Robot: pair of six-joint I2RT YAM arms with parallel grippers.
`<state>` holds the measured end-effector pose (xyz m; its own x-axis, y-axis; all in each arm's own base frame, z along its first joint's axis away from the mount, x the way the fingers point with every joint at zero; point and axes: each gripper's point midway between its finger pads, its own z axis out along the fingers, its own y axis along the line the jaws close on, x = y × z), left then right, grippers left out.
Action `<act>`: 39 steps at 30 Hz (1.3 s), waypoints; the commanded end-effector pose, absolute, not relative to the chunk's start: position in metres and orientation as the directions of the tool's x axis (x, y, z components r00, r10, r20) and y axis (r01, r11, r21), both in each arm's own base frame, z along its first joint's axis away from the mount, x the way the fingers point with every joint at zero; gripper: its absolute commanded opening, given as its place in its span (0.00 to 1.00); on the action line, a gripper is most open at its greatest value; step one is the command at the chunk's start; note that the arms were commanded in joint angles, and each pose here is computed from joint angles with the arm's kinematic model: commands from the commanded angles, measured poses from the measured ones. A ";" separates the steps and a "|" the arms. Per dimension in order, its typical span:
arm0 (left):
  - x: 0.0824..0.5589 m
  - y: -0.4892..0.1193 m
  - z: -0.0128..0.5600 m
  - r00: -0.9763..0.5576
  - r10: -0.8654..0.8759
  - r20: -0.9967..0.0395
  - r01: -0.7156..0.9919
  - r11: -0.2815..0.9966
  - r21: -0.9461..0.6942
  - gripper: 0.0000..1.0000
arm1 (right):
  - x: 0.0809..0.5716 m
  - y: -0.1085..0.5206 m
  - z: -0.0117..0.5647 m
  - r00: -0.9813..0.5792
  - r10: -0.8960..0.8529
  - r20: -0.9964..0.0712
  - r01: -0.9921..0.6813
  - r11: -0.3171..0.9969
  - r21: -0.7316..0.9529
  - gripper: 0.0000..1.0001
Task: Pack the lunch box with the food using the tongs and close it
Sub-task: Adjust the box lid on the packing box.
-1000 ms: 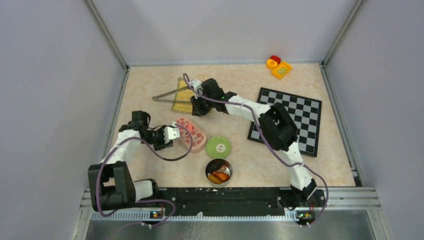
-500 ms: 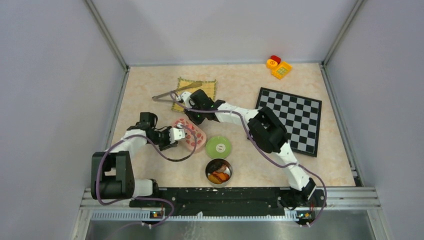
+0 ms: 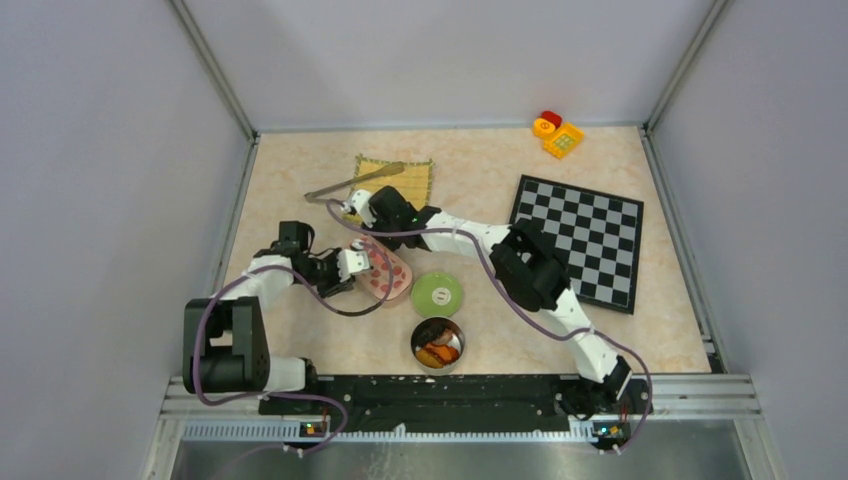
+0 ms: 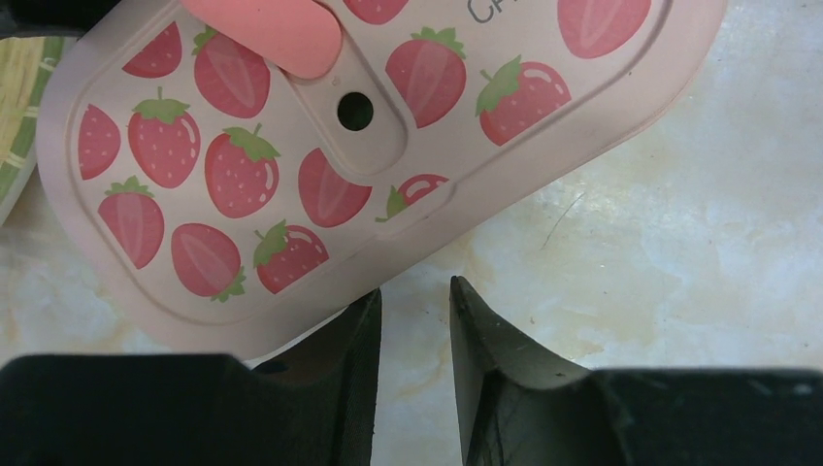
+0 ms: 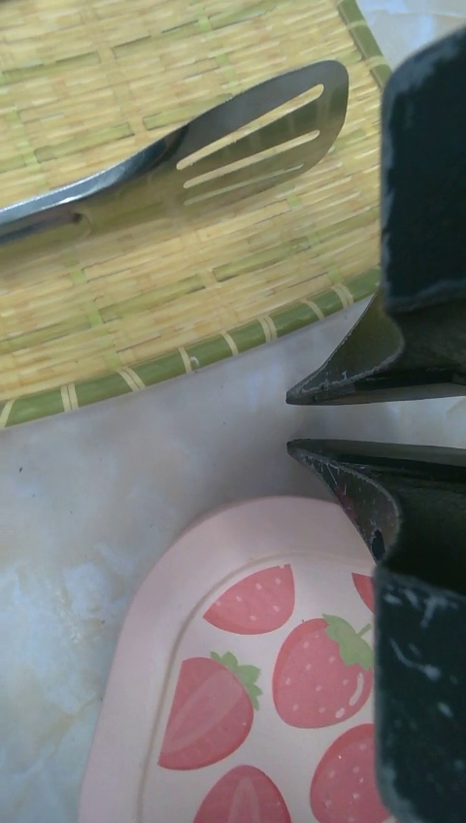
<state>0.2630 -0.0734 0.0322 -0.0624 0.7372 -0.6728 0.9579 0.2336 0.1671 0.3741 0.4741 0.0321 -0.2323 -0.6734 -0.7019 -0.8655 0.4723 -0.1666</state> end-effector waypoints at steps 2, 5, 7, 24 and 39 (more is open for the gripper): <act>0.289 -0.082 0.060 0.038 0.702 -0.711 0.933 0.230 0.277 0.38 | 0.363 0.474 0.015 -0.259 -0.713 -0.652 -0.854 0.484 -0.189 0.19; 0.289 -0.076 0.058 0.012 0.725 -0.689 0.931 0.243 0.273 0.40 | 0.364 0.466 0.020 -0.312 -0.677 -0.667 -0.848 0.515 -0.126 0.20; 0.288 -0.074 0.058 0.009 0.732 -0.682 0.930 0.244 0.274 0.41 | 0.368 0.461 0.027 -0.334 -0.660 -0.673 -0.841 0.531 -0.103 0.22; 0.260 -0.085 0.105 -0.062 0.673 -0.737 0.951 0.265 0.161 0.58 | 0.399 0.437 0.127 -0.380 -0.459 -0.803 -0.819 0.570 0.061 0.38; 0.301 -0.109 0.119 -0.330 0.568 -0.754 0.851 0.524 0.022 0.71 | 0.354 0.398 0.202 -0.508 -0.269 -0.818 -0.817 0.452 0.358 0.41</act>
